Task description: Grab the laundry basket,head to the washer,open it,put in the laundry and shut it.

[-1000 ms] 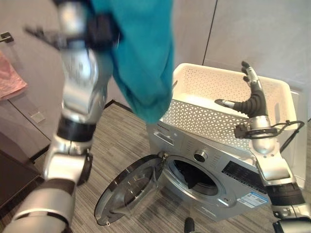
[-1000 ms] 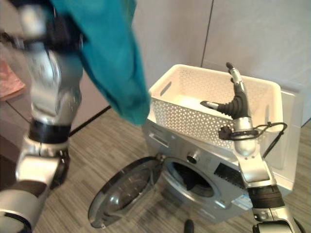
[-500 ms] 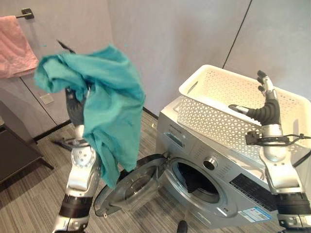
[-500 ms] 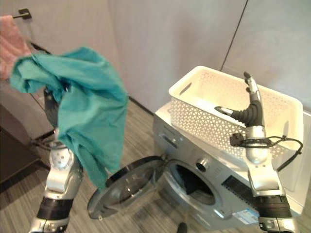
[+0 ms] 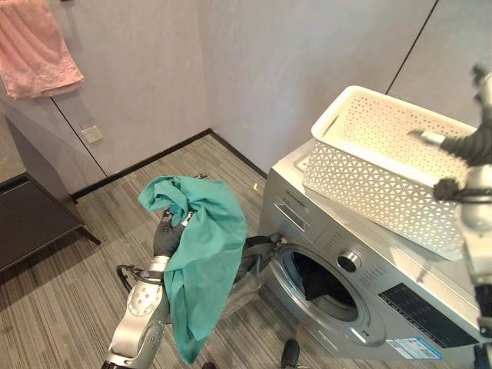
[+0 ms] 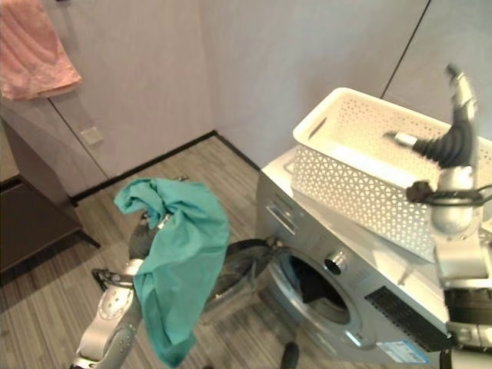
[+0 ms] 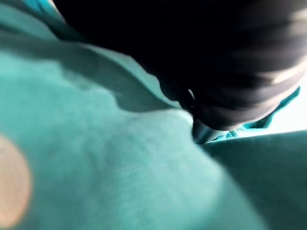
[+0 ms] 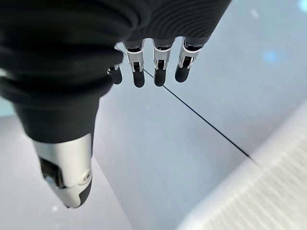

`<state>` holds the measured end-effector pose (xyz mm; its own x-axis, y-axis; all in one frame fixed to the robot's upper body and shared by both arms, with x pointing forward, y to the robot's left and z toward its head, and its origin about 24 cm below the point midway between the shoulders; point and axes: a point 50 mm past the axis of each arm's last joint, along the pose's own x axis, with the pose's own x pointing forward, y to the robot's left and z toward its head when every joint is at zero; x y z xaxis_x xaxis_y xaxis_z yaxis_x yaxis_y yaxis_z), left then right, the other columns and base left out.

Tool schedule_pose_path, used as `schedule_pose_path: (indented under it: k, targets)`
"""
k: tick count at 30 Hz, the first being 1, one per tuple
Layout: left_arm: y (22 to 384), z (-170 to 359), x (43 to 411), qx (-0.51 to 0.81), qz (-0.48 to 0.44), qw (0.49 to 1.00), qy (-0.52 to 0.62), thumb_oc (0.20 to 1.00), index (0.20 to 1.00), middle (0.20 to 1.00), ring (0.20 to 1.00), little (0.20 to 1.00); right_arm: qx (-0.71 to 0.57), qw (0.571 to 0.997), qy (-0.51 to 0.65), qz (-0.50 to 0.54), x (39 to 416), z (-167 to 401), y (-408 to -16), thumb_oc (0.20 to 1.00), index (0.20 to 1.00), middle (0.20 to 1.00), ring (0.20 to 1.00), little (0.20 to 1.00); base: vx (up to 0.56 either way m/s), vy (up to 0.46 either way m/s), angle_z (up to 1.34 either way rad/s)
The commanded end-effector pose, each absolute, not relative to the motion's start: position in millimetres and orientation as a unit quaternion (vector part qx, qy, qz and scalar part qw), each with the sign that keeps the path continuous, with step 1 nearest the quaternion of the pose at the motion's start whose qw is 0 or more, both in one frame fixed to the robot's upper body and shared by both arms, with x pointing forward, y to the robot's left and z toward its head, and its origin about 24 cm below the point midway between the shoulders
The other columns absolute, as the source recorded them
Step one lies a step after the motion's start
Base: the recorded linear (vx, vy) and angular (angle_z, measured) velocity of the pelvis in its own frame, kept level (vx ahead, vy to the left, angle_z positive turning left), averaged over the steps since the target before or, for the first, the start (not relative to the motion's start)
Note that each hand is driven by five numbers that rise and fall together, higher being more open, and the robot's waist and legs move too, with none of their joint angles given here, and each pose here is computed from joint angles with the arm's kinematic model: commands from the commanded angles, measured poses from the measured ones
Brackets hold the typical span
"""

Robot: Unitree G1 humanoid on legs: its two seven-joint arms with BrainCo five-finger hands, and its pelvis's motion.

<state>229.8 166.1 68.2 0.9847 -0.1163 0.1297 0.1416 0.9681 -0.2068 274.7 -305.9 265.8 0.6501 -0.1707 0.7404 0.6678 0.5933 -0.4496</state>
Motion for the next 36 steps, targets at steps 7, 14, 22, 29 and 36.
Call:
schedule_pose_path:
  k: [7,14,22,29,36]
  targets:
    - [162,73,237,-0.063,-0.093,0.991,-0.073,0.200,0.200,0.200,0.200,0.200,-0.368,0.712,-0.489,-0.346,221,329,-305,1.000,1.000,1.000,1.000,1.000,0.00,0.085,0.03]
    - [179,70,233,-0.024,-0.059,0.995,-0.072,0.200,0.200,0.200,0.200,0.200,-0.404,0.720,-0.402,-0.396,189,271,-322,1.000,1.000,1.000,1.000,1.000,-0.01,0.116,-0.16]
    - [202,57,225,0.010,-0.008,0.999,-0.049,0.200,0.200,0.200,0.200,0.200,-0.450,0.726,-0.231,-0.467,140,212,-364,1.000,1.000,1.000,1.000,1.000,-0.01,0.132,-0.47]
    - [209,38,215,0.011,0.017,1.000,-0.007,0.200,0.200,0.200,0.200,0.200,-0.503,0.700,-0.025,-0.507,88,147,-388,1.000,1.000,1.000,1.000,1.000,0.02,0.040,-0.14]
    - [202,30,220,-0.013,0.040,0.999,0.004,0.200,0.200,0.200,0.200,0.200,-0.419,0.734,0.169,-0.507,58,40,-380,1.000,1.000,1.000,1.000,1.000,0.01,0.027,-0.22]
